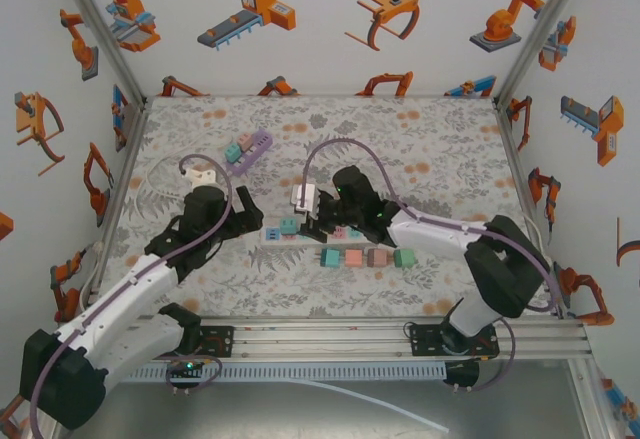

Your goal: Pull the plug off the socket

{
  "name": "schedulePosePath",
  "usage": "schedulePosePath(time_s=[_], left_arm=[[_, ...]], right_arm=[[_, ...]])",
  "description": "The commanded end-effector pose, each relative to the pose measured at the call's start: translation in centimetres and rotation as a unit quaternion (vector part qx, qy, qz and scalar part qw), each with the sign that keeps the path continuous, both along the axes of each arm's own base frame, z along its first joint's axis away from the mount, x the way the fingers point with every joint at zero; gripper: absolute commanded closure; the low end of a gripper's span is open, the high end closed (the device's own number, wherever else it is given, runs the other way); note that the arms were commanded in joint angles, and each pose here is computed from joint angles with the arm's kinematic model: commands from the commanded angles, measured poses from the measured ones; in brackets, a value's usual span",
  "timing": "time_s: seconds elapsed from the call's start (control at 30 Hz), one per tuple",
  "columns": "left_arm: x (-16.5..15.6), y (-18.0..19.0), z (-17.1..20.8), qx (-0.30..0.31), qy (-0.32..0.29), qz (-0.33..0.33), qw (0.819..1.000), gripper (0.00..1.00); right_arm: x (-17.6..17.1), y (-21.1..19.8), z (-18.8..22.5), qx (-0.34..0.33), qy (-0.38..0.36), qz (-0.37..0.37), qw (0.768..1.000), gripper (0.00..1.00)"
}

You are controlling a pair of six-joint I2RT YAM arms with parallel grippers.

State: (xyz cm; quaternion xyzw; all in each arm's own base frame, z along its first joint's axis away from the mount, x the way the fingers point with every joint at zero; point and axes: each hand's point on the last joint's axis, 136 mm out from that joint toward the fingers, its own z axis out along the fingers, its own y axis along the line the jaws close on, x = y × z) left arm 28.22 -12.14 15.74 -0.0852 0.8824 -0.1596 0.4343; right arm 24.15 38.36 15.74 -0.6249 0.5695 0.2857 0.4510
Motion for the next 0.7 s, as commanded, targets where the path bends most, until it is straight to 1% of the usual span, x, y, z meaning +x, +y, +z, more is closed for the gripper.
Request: schedulePosePath(time_s=[0.0,0.2,0.4,0.67], left_arm=[[-0.4,1.2,-2.1,0.004,0.04,0.034,0.999,0.09],[0.1,0.8,-3.7,0.014,0.07,0.031,0.997,0.15],[0.5,-0.1,-5.3,0.015,0.095,0.016,0.995,0.19],[0.8,-1.5,-7.1,0.015,0.128,-0.009,0.992,0.23]], right_arm=[[-0.3,2.0,1.2,0.022,-0.024,0.055,0.998,0.4],[0.8,3.4,-0.6,0.005,0.0,0.061,0.998,0.42],[1.0,3.9,-2.4,-0.008,0.027,0.064,0.998,0.51],[0.7,4.1,-3.2,-0.01,0.044,0.069,0.997,0.57]])
